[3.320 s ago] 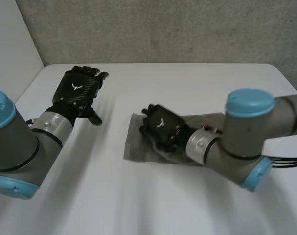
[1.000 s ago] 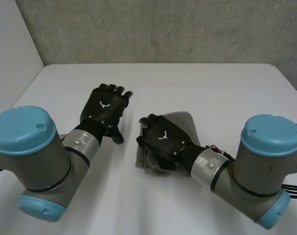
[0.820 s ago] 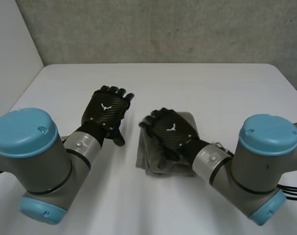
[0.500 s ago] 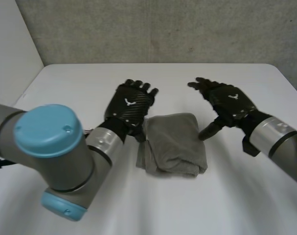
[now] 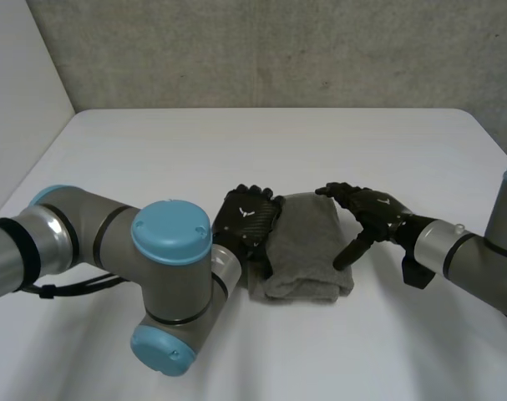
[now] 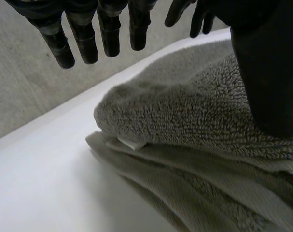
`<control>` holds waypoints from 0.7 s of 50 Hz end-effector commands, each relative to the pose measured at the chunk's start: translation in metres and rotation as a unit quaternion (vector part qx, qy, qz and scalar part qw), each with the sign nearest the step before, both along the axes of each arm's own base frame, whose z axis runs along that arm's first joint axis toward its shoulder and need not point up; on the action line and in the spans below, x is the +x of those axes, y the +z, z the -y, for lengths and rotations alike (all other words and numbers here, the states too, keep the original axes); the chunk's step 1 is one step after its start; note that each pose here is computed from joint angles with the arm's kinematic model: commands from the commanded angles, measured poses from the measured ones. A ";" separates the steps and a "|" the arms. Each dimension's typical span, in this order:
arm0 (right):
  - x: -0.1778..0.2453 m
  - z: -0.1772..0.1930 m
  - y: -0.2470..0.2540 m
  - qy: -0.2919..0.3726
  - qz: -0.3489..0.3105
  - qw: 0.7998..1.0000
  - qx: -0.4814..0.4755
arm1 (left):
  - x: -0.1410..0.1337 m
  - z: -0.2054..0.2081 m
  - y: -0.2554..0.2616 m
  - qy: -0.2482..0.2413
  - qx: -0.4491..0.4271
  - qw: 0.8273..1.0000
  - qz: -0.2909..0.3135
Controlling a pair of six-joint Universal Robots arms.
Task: Fold the towel.
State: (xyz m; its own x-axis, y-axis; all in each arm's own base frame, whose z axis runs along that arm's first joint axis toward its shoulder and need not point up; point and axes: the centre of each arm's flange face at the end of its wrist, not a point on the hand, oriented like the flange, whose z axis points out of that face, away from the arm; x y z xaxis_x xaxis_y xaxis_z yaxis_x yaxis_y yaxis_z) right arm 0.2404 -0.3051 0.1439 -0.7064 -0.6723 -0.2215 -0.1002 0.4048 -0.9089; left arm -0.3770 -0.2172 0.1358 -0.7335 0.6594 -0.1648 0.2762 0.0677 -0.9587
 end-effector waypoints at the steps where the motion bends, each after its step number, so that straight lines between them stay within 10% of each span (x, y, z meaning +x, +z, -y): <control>1: 0.005 0.007 -0.018 0.006 -0.010 1.000 0.005 | 0.009 -0.001 -0.015 0.005 0.015 1.000 0.022; 22: 0.003 0.012 -0.016 0.010 -0.054 0.998 -0.039 | 0.025 0.017 -0.011 0.021 -0.017 0.998 0.062; 35: -0.028 -0.002 0.171 -0.171 -0.039 0.947 -0.271 | 0.040 0.004 0.120 0.040 -0.129 0.990 -0.046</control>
State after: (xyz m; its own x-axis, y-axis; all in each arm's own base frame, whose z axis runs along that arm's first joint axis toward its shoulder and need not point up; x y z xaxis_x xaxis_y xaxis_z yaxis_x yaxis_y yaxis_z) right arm 0.2299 -0.3140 0.2427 -0.8053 -0.5882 0.0743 -0.1480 0.0781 -0.9859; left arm -0.3480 -0.2280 0.1983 -0.7664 0.5826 -0.2705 0.2838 -0.0707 -0.9563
